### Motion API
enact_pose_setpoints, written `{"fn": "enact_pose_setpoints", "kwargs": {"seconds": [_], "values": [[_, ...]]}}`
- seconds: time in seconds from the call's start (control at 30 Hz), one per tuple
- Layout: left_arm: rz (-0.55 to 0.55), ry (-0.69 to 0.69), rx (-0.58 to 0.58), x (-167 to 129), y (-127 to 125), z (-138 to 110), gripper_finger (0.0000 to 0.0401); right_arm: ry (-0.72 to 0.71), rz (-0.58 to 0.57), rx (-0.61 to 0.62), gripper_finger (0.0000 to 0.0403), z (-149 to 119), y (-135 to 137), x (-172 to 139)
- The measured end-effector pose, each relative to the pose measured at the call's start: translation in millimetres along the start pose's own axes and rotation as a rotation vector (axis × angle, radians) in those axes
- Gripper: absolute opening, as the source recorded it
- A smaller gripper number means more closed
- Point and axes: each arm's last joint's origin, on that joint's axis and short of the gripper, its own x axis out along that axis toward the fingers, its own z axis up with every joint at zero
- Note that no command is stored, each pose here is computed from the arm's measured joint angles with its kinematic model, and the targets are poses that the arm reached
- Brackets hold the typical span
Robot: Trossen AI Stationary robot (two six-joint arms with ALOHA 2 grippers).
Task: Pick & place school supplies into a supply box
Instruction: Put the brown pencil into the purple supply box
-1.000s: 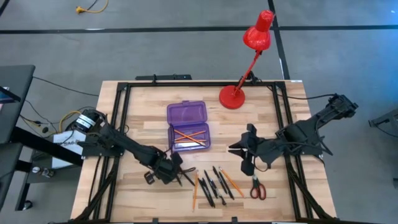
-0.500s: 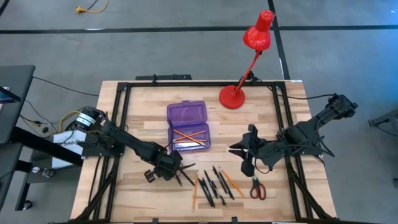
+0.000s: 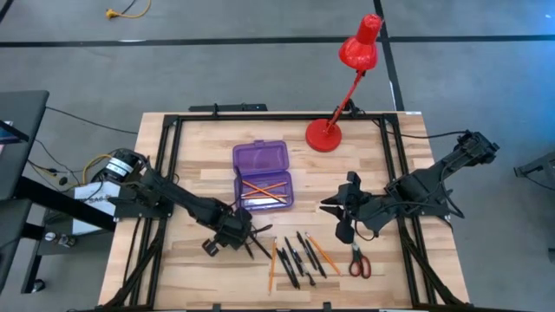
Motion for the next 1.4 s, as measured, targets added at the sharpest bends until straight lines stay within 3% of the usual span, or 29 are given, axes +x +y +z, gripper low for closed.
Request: {"fn": "enact_pose_setpoints", "kwargs": {"seconds": [0.3,0.7,0.9,1.2,1.4], "values": [[-0.011,0.012,-0.121,1,-8,1,0.0025,0.008,-0.004,-0.015,0.0062,-1,0,0],[0.011,0.002,-0.376,2,-11,3,0.0029,0.013,-0.006,-0.045,0.0062,-1,-1,0],[0.048,-0.005,-0.532,3,-16,6,0.0007,0.025,-0.014,-0.056,0.0062,-3,-2,0],[-0.045,-0.058,-0.611,-4,-9,6,0.0002,0.029,-0.037,-0.073,0.0062,0,-8,4],[-0.230,-0.141,-0.604,-17,1,6,0.0001,0.043,-0.027,-0.068,0.0062,3,-12,7]]}}
